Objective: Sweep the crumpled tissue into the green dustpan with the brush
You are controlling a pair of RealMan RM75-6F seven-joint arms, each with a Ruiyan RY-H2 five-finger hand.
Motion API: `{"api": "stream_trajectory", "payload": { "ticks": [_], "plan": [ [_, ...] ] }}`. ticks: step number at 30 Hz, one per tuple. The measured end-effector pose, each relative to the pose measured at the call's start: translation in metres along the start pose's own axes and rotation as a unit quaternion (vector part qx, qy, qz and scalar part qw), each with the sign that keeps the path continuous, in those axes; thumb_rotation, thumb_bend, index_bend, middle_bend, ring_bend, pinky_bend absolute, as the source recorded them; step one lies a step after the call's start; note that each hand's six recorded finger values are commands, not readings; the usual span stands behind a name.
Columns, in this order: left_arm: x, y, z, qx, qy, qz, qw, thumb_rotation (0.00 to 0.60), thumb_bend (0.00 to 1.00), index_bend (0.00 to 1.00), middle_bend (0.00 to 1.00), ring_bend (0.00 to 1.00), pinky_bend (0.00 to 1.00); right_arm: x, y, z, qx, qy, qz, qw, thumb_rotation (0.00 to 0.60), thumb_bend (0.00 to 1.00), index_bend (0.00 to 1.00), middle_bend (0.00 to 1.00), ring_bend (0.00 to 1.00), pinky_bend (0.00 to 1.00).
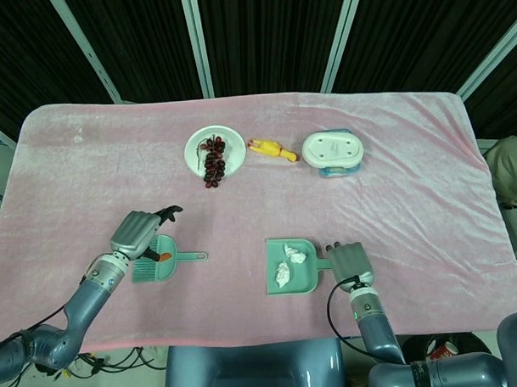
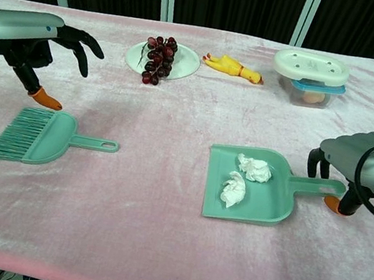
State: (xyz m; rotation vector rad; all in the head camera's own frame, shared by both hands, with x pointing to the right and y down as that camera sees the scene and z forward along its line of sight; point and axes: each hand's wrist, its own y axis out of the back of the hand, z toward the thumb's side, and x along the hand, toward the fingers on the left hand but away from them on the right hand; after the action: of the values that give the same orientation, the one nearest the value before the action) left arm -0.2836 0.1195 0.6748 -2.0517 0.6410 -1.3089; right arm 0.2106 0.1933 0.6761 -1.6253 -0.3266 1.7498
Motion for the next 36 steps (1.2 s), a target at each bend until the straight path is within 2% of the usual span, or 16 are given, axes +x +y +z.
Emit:
{"api": "stream_trajectory", "payload": {
  "ticks": [4, 8, 11, 14, 16, 17, 18, 20, 21, 23, 25, 28, 32, 36],
  "plan": [
    [-0.013, 0.001, -0.003, 0.001, 0.003, 0.006, 1.0000, 0.600, 0.00, 0.17, 0.31, 0.89, 1.00, 0.003, 0.003, -0.004, 0.002, -0.004, -0.005, 1.0000, 0.600, 0.28, 0.09, 0.19, 0.65, 0.81],
    [-0.030, 0.003, -0.009, 0.004, 0.008, 0.013, 0.9999, 0.600, 0.00, 0.17, 0.31, 0.88, 1.00, 0.007, 0.007, -0.011, 0.005, -0.009, -0.009, 0.9999, 0.600, 0.26, 0.07, 0.18, 0.63, 0.81],
    [-0.043, 0.006, -0.014, 0.006, 0.015, 0.021, 0.9996, 0.600, 0.00, 0.17, 0.29, 0.81, 0.96, 0.011, 0.010, -0.021, 0.012, -0.014, -0.016, 0.9997, 0.600, 0.26, 0.06, 0.18, 0.60, 0.80],
    [-0.057, 0.011, -0.021, 0.020, 0.025, 0.037, 0.9988, 0.600, 0.00, 0.18, 0.29, 0.67, 0.83, 0.017, 0.012, -0.038, 0.015, -0.024, -0.027, 0.9992, 0.600, 0.26, 0.04, 0.16, 0.53, 0.75],
    [-0.068, 0.014, -0.026, 0.033, 0.033, 0.048, 0.9978, 0.600, 0.00, 0.18, 0.28, 0.54, 0.71, 0.023, 0.012, -0.052, 0.007, -0.033, -0.033, 0.9989, 0.600, 0.25, 0.02, 0.11, 0.37, 0.62],
    [-0.076, 0.016, -0.030, 0.042, 0.039, 0.057, 0.9967, 0.600, 0.00, 0.18, 0.26, 0.48, 0.65, 0.026, 0.012, -0.058, 0.002, -0.035, -0.037, 0.9987, 0.600, 0.24, 0.01, 0.07, 0.27, 0.53],
    [-0.082, 0.018, -0.032, 0.049, 0.043, 0.064, 0.9958, 0.600, 0.00, 0.18, 0.24, 0.40, 0.59, 0.030, 0.013, -0.066, -0.005, -0.038, -0.042, 0.9984, 0.600, 0.22, 0.00, 0.03, 0.13, 0.40],
    [-0.100, 0.021, -0.039, 0.061, 0.055, 0.080, 0.9934, 0.600, 0.00, 0.15, 0.14, 0.21, 0.40, 0.037, 0.013, -0.077, -0.019, -0.039, -0.052, 0.9977, 0.600, 0.16, 0.00, 0.00, 0.02, 0.26],
    [-0.109, 0.022, -0.042, 0.065, 0.061, 0.087, 0.9922, 0.600, 0.00, 0.11, 0.07, 0.11, 0.29, 0.043, 0.013, -0.085, -0.027, -0.037, -0.059, 0.9972, 0.600, 0.13, 0.00, 0.00, 0.00, 0.22],
    [-0.132, 0.024, -0.049, 0.069, 0.078, 0.100, 0.9895, 0.600, 0.00, 0.06, 0.01, 0.02, 0.17, 0.052, 0.013, -0.096, -0.040, -0.033, -0.071, 0.9961, 0.600, 0.09, 0.00, 0.00, 0.00, 0.20],
    [-0.153, 0.023, -0.057, 0.068, 0.095, 0.105, 0.9876, 0.600, 0.00, 0.01, 0.00, 0.00, 0.09, 0.064, 0.011, -0.108, -0.056, -0.026, -0.085, 0.9945, 0.600, 0.05, 0.00, 0.00, 0.00, 0.18],
    [-0.184, 0.022, -0.067, 0.064, 0.117, 0.107, 0.9852, 0.600, 0.00, 0.00, 0.00, 0.00, 0.02, 0.082, 0.005, -0.127, -0.083, -0.019, -0.100, 0.9913, 0.600, 0.02, 0.00, 0.00, 0.00, 0.18],
    [-0.212, 0.024, -0.075, 0.061, 0.133, 0.121, 0.9818, 0.600, 0.00, 0.00, 0.00, 0.00, 0.00, 0.108, -0.008, -0.154, -0.111, -0.022, -0.118, 0.9866, 0.600, 0.01, 0.00, 0.00, 0.00, 0.18],
    [-0.230, 0.026, -0.083, 0.060, 0.147, 0.138, 0.9776, 0.600, 0.00, 0.00, 0.00, 0.00, 0.00, 0.135, -0.018, -0.182, -0.127, -0.027, -0.153, 0.9797, 0.600, 0.01, 0.00, 0.00, 0.00, 0.18]
  ]
}}
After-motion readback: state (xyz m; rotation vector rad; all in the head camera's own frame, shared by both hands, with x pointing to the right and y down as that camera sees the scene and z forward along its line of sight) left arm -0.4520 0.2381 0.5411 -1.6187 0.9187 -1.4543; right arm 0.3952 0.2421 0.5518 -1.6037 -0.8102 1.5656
